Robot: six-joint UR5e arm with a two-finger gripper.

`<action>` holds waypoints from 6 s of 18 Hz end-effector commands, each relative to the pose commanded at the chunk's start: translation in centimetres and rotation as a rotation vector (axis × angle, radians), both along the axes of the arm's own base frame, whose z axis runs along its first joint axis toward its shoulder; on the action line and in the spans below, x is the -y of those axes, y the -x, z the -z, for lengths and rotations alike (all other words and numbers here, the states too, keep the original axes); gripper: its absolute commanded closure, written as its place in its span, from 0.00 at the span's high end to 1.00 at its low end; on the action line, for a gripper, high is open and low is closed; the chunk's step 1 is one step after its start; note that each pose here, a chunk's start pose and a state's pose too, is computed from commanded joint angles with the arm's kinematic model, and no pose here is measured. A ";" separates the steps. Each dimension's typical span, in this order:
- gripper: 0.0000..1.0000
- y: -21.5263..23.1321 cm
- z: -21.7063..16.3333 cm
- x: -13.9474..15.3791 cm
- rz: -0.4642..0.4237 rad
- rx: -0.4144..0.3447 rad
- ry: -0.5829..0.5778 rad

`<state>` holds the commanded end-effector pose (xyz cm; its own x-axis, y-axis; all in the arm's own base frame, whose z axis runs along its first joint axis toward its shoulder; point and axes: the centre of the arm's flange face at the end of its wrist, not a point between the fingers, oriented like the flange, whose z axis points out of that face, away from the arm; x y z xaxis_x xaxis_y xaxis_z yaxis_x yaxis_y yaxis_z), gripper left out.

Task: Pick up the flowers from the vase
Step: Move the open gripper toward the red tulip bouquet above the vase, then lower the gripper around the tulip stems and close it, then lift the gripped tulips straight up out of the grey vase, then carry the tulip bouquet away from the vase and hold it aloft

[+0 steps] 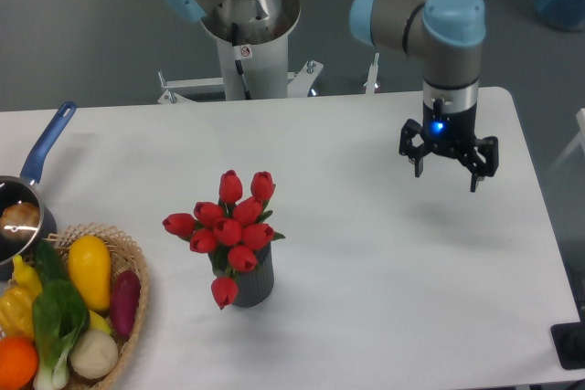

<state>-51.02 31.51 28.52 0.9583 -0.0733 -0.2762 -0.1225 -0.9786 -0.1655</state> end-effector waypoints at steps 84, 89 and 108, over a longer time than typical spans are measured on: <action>0.00 -19.9 -28.6 -8.7 0.197 0.311 -1.004; 0.00 -20.5 -31.0 -7.2 0.185 0.270 -1.025; 0.00 -5.4 -27.0 4.3 -0.034 0.075 -1.004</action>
<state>-45.59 27.16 55.49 0.9730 0.1884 -0.1337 -0.0522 -0.3844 -0.9217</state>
